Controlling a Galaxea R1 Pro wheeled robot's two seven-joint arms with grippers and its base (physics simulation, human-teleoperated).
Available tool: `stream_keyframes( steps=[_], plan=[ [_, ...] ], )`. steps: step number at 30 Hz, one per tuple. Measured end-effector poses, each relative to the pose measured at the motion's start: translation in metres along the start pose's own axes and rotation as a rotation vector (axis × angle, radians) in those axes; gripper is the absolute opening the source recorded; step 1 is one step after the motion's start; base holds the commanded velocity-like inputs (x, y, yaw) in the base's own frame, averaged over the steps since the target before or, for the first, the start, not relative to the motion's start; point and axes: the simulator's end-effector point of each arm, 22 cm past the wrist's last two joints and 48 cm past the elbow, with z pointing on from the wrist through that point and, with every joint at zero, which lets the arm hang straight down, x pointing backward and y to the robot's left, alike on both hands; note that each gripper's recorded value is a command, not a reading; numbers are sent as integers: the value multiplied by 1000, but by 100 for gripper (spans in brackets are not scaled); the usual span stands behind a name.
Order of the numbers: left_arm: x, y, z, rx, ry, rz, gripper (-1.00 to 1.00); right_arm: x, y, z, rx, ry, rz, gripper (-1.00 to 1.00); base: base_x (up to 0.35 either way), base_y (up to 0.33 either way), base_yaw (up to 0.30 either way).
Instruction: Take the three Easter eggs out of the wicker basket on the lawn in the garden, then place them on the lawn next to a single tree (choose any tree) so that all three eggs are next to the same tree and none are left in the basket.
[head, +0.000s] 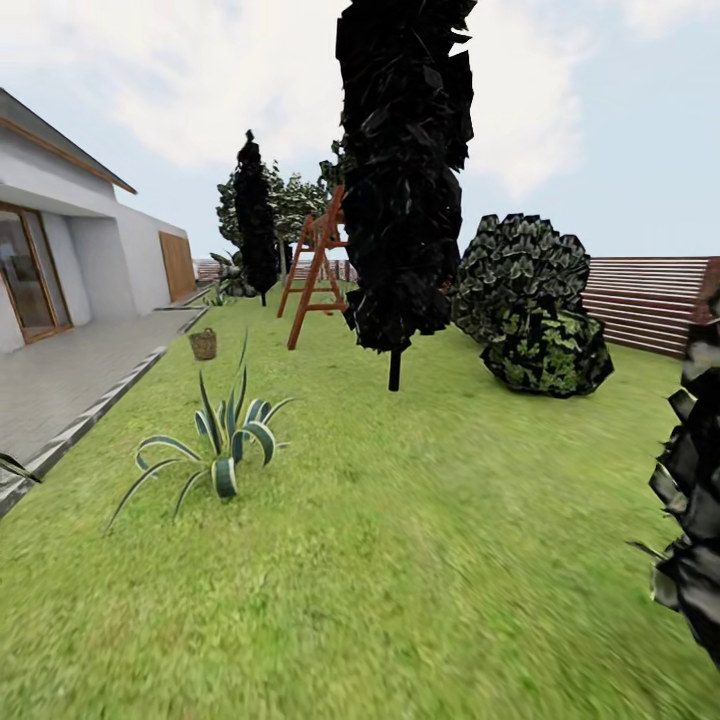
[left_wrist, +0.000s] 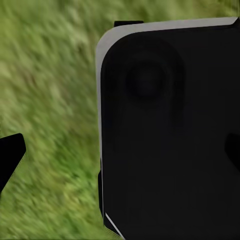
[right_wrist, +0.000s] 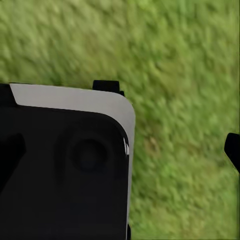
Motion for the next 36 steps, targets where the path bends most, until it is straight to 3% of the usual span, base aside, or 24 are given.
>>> stream_keyframes(
  steps=[10,36],
  plan=[
    [0,0,0,0,0,0,100,0,0,0,0,0,0,100,342,0,104],
    [0,0,0,0,-1,0,100,0,0,0,0,0,6,100,342,0,2]
  ],
)
